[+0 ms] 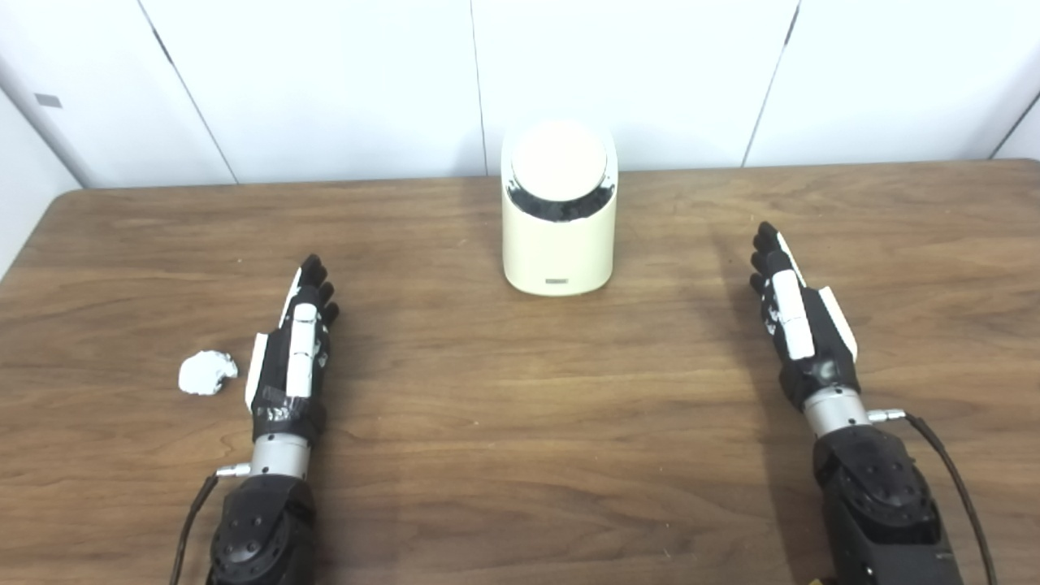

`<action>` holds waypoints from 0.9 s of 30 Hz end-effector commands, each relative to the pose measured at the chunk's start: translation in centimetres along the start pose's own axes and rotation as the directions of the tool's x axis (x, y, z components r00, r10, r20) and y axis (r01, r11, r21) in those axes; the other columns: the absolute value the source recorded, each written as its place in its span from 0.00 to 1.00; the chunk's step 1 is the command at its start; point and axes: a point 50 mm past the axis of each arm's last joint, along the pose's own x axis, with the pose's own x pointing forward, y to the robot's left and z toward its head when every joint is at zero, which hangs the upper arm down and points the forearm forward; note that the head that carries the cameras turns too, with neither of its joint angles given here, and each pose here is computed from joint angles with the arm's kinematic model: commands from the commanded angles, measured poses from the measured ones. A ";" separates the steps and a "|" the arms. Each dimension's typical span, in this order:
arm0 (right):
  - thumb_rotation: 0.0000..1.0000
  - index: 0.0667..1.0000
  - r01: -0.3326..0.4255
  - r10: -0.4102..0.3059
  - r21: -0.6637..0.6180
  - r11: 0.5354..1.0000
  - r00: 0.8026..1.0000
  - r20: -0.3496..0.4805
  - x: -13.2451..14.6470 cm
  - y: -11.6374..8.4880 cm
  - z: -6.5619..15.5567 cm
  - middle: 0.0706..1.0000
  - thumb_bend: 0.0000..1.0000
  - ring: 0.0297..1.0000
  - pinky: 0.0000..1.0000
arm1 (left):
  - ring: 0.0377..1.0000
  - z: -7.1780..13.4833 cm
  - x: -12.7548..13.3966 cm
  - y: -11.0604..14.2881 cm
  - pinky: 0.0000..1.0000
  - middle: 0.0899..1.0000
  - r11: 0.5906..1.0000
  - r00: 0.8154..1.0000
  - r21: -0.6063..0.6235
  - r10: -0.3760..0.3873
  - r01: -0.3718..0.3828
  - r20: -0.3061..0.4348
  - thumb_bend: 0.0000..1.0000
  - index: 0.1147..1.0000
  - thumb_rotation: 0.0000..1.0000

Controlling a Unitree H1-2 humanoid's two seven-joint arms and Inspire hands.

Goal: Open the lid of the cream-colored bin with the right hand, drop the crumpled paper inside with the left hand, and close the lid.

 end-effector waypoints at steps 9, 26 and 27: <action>1.00 1.00 -0.013 0.014 -0.019 1.000 0.998 0.064 0.8 -0.2 2.0 1.00 0.59 1.00 1.00 | 1.00 1.1 0.9 -0.1 1.00 1.00 1.000 0.999 0.015 -0.011 0.011 0.043 0.48 1.00 0.89; 1.00 1.00 -0.019 0.022 -0.072 0.997 0.999 0.049 0.2 -0.3 2.3 1.00 0.62 1.00 1.00 | 1.00 1.2 0.3 -0.3 1.00 1.00 1.000 0.999 0.017 -0.018 0.017 0.039 0.48 1.00 0.88; 1.00 1.00 -0.020 0.023 -0.071 0.997 0.999 0.046 0.1 -0.3 2.3 1.00 0.62 1.00 1.00 | 1.00 1.2 0.2 -0.4 1.00 1.00 1.000 0.999 0.018 -0.019 0.018 0.039 0.48 1.00 0.88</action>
